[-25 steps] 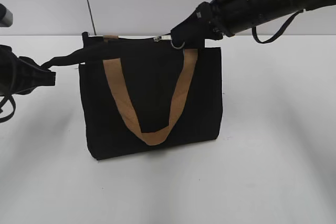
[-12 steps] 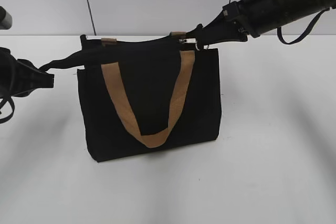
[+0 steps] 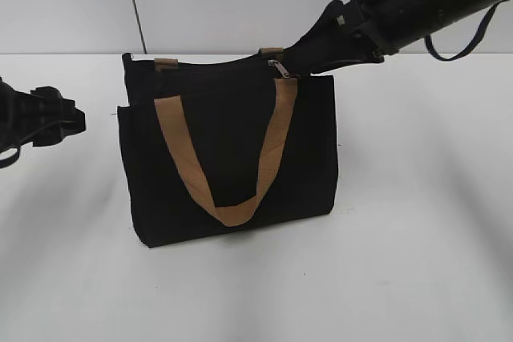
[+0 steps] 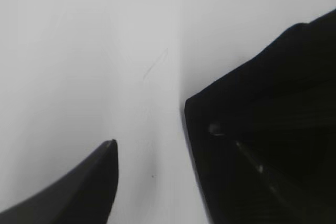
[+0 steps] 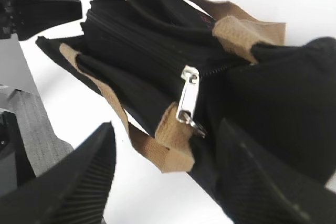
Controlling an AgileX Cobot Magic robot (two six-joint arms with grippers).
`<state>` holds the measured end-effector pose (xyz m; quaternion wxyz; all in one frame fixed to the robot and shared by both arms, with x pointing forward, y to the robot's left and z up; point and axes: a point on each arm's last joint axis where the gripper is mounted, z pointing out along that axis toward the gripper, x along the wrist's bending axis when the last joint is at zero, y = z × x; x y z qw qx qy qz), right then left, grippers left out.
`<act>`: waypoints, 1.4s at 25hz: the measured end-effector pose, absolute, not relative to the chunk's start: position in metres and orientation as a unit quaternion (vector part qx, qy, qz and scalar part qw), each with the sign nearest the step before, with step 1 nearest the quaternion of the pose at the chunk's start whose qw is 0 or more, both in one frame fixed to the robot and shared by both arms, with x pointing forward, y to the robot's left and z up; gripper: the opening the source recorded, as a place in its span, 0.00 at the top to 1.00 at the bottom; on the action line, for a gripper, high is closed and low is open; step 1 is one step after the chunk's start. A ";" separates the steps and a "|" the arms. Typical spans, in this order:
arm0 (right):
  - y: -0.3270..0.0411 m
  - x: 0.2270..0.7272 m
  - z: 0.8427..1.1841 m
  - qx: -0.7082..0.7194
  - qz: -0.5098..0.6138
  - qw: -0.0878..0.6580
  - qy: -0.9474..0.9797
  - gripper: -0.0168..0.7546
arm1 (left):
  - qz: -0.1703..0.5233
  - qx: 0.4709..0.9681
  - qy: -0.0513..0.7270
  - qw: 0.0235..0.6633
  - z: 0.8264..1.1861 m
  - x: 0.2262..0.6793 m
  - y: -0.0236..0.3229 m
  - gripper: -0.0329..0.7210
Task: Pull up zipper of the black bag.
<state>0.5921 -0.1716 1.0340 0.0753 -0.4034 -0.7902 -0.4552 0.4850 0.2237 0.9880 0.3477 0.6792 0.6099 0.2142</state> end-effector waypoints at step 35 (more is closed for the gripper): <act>-0.247 0.363 1.081 -0.496 -0.393 -0.152 -0.759 0.34 | 0.253 0.699 0.548 0.384 1.089 0.297 0.284 0.39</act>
